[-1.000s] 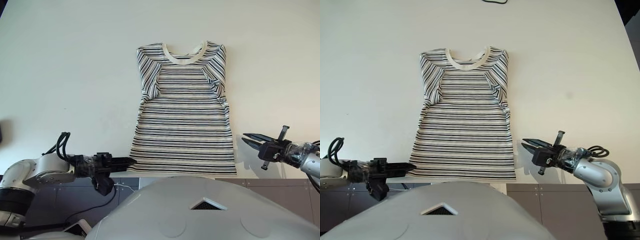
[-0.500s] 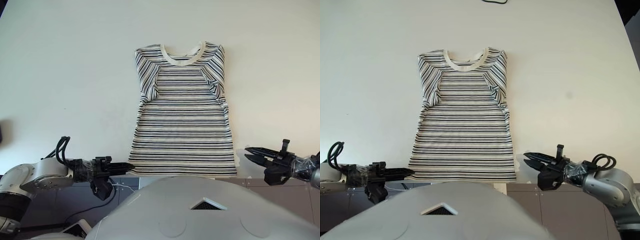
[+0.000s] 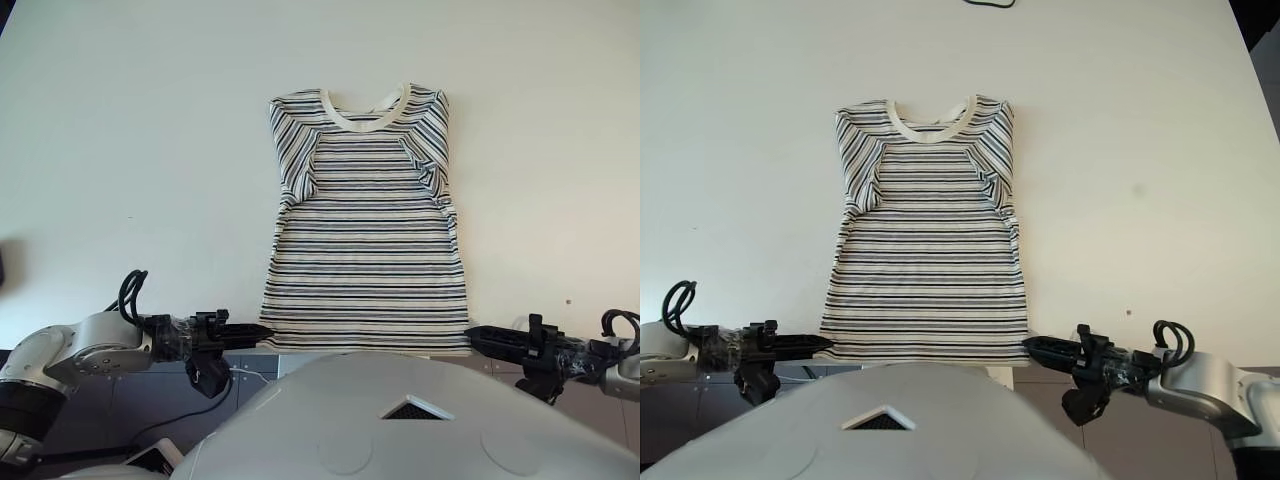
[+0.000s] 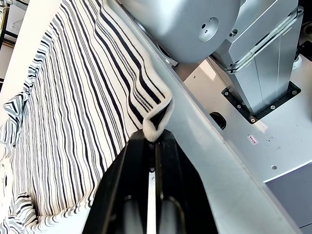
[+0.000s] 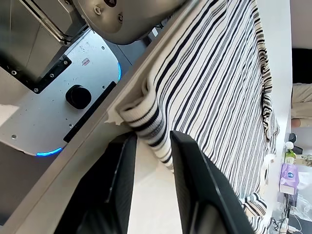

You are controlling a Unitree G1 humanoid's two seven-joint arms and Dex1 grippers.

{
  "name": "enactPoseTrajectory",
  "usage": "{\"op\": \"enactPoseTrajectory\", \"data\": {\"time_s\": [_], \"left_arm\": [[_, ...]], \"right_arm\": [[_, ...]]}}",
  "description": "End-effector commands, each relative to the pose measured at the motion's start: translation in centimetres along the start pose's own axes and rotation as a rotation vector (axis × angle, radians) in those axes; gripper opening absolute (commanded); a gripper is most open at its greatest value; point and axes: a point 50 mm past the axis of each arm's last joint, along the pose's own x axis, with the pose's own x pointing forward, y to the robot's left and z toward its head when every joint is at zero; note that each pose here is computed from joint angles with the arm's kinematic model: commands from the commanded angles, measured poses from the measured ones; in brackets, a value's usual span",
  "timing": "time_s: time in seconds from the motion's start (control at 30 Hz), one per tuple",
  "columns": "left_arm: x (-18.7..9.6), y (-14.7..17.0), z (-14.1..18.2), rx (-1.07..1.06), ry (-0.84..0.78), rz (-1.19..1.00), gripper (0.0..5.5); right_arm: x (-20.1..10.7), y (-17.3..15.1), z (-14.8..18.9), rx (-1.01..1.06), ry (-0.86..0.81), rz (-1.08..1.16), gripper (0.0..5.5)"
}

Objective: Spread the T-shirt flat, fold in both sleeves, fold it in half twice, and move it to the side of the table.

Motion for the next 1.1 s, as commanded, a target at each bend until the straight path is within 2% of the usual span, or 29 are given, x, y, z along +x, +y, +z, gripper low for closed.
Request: {"op": "enactPoseTrajectory", "data": {"time_s": [0.03, 0.2, 0.33, 0.53, 0.73, 1.1], "left_arm": [[-0.2, -0.2, -0.4, -0.007, 0.035, -0.077, 0.10], [-0.1, -0.1, -0.5, -0.012, 0.036, -0.079, 0.10], [-0.1, -0.2, -0.4, -0.021, 0.042, -0.075, 0.10], [-0.1, 0.0, -0.5, -0.019, 0.046, -0.075, 0.10], [-0.5, 0.5, -0.9, -0.007, 0.049, -0.088, 0.10], [-0.4, 0.3, -0.8, -0.023, 0.054, -0.080, 0.10]], "right_arm": [[1.0, 0.5, 0.0, 0.006, -0.001, 0.047, 1.25], [0.9, 0.5, 0.2, 0.007, -0.009, 0.034, 1.25], [0.1, 1.8, 0.2, 0.019, -0.010, 0.062, 1.25], [-0.2, 3.0, -1.8, -0.007, 0.060, 0.047, 1.25], [0.9, 3.0, -0.5, -0.009, 0.006, -0.024, 1.25], [0.4, 2.3, 0.3, -0.035, -0.024, -0.055, 1.25]]}}
